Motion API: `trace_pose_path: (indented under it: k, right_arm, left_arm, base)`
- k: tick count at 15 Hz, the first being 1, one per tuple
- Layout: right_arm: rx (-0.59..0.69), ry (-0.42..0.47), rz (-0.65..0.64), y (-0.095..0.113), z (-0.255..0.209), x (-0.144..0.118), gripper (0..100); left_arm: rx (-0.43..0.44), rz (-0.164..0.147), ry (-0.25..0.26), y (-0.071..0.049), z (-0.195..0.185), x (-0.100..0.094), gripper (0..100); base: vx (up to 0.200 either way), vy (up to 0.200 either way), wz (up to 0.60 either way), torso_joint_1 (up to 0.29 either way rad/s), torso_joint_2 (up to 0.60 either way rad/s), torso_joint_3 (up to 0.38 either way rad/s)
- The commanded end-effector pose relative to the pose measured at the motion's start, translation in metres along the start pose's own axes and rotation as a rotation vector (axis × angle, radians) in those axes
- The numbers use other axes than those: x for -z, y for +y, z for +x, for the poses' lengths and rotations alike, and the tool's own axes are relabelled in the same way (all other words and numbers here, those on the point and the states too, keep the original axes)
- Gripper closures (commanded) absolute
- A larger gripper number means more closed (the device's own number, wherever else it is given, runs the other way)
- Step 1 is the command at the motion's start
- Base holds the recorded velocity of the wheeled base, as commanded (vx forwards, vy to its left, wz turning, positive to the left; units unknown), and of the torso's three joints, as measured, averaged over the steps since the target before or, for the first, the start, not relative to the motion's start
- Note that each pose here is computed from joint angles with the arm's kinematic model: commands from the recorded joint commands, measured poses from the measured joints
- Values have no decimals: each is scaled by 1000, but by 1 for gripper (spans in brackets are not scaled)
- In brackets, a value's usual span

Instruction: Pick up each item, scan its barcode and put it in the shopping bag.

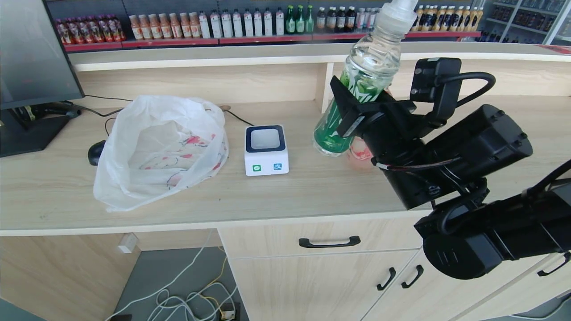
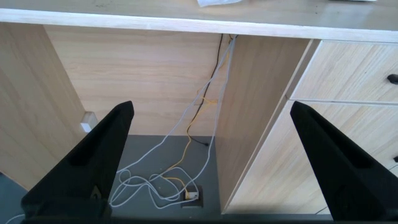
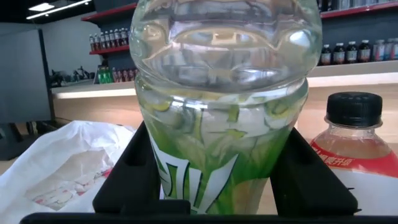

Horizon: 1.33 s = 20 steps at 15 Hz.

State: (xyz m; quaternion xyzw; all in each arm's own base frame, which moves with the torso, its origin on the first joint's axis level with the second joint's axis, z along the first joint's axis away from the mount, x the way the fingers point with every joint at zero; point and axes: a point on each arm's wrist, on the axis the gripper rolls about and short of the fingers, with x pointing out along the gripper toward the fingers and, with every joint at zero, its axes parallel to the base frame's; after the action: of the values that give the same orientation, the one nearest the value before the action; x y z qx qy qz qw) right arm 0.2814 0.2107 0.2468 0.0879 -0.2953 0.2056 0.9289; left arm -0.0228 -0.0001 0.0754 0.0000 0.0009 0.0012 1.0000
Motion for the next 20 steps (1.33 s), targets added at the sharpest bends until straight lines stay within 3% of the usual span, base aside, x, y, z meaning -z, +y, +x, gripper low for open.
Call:
trace_pose_path:
  k: [1,9,16,20]
  right_arm:
    - [0,-11,4,0,0,-4,100]
    - [1,-27,24,-1,-1,-13,100]
    - [5,-30,11,-6,1,-11,100]
    - [22,-53,-4,-23,11,-8,100]
  left_arm:
    - [-1,-2,0,0,0,0,0]
    - [-1,2,-2,0,0,0,0]
    - [-1,2,0,0,0,0,0]
    - [-1,0,-2,0,0,0,0]
  base:
    - [0,200,0,-2,2,2]
    - [0,200,0,2,2,2]
    - [0,0,0,0,0,0]
    - [0,0,0,0,0,0]
